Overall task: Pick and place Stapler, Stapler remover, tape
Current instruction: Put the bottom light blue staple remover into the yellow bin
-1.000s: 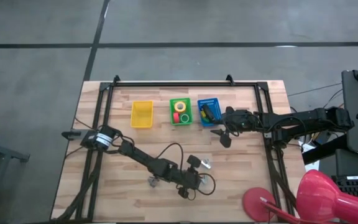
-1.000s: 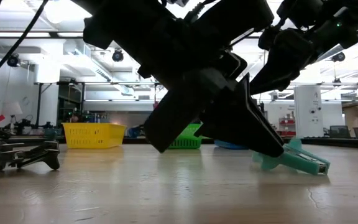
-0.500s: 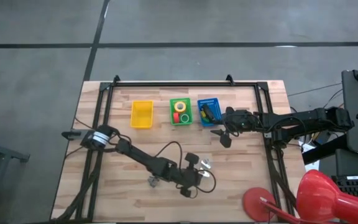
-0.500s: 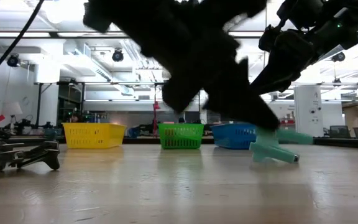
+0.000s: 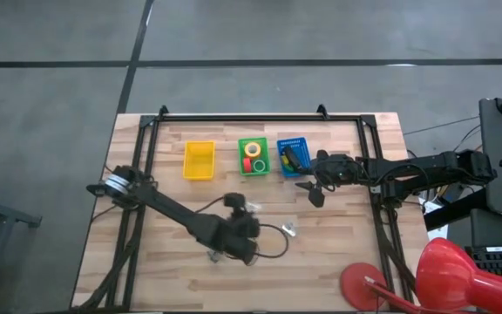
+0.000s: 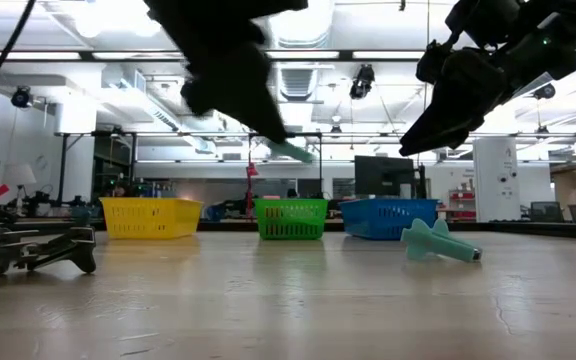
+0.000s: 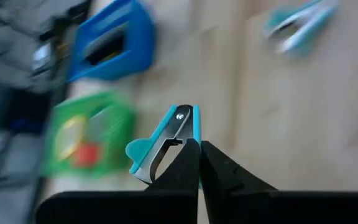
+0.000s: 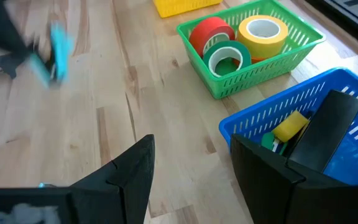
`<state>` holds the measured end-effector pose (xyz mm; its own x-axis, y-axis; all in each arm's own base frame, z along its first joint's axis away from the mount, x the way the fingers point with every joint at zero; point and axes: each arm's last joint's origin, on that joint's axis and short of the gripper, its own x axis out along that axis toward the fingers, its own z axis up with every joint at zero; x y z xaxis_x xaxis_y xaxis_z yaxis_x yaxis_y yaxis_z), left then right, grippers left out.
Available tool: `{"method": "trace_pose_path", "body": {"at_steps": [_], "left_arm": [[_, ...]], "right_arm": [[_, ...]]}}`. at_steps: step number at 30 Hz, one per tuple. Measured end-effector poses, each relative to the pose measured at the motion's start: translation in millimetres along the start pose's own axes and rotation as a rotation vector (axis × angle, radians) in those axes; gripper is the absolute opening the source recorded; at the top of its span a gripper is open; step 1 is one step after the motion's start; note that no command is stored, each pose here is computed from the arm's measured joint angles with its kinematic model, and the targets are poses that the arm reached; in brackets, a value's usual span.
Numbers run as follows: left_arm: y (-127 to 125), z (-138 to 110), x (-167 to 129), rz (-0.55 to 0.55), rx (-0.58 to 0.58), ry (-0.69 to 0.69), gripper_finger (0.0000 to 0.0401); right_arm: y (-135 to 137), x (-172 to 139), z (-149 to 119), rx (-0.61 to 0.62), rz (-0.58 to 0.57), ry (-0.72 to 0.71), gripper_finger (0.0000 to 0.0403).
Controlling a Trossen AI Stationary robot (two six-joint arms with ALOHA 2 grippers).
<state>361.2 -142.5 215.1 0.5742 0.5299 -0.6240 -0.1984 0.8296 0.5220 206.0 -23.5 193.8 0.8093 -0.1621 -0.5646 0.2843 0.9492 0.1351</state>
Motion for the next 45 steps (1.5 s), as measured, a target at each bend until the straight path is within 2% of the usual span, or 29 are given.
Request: {"method": "trace_pose_path", "body": {"at_steps": [4, 8, 16, 18, 22, 25, 28, 32, 45], "left_arm": [[21, -16, -16, 0.155, -0.010, 0.089, 0.0006], [40, -36, -27, 0.257, -0.059, 0.154, 0.0009], [65, -94, -23, 0.410, -0.293, 0.180, 0.0008], [71, -110, -18, 0.447, -0.389, 0.186, 0.0011], [84, -137, -10, 0.519, -0.690, 0.171, 0.0009], [86, -151, -6, 0.548, -0.763, 0.150, 0.0006], [89, -159, -2, 0.576, -0.804, 0.123, 0.0009], [92, -160, 8, 0.578, -0.935, 0.090, 0.0016], [104, -162, 27, 0.609, -0.997, 0.094, 0.0017]], "right_arm": [[0, 0, 0, 0.003, 0.000, 0.001, 0.0205], [0, 0, 0, 0.003, 0.000, 0.001, 0.0205], [0, 0, 0, 0.003, 0.000, 0.000, 0.0205], [0, 0, 0, 0.003, 0.000, -0.001, 0.0205], [0, 0, 0, 0.003, 0.000, -0.001, 0.0205], [0, 0, 0, 0.003, 0.000, -0.003, 0.0205], [0, 0, 1, 0.003, 0.002, -0.008, 0.0205], [0, 0, 2, 0.003, 0.004, -0.018, 0.0205], [0, 1, -1, 0.005, 0.003, -0.013, 0.0205]]}}
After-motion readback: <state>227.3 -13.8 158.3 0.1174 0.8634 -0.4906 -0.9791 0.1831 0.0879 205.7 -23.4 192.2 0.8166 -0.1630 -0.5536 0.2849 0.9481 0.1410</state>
